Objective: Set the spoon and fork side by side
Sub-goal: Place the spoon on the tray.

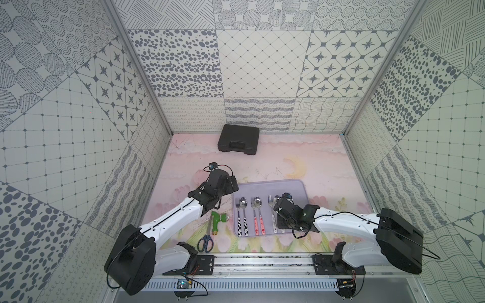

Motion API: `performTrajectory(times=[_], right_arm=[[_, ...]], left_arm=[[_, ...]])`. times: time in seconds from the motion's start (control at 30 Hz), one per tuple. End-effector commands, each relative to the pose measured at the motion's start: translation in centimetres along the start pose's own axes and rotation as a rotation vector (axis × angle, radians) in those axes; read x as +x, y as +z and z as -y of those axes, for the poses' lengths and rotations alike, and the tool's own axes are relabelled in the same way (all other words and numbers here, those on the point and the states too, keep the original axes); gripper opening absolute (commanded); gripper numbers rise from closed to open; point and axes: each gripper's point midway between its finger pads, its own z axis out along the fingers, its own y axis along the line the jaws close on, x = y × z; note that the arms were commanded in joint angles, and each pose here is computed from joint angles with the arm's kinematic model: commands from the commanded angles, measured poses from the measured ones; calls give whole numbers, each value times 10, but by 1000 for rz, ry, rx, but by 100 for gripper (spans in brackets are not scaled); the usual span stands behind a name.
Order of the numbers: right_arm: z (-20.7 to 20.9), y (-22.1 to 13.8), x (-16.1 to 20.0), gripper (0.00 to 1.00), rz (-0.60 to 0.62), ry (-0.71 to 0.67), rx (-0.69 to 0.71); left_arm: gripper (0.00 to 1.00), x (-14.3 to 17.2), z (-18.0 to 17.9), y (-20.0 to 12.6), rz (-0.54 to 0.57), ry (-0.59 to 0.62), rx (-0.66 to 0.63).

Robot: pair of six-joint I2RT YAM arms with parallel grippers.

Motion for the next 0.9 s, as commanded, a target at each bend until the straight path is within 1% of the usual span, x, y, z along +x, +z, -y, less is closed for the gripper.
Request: performTrajectory(times=[0.0, 0.7, 0.8, 0.87], right_arm=[[16, 5, 19, 3, -56, -2, 46], [8, 7, 22, 5, -66, -20, 18], [8, 7, 22, 8, -67, -20, 18], [7, 6, 22, 12, -68, -20, 16]], left_arm=[[100, 2, -5, 0, -6, 16, -17], [100, 3, -5, 1, -8, 17, -17], [100, 3, -5, 0, -7, 17, -17], [100, 3, -5, 0, -7, 16, -16]])
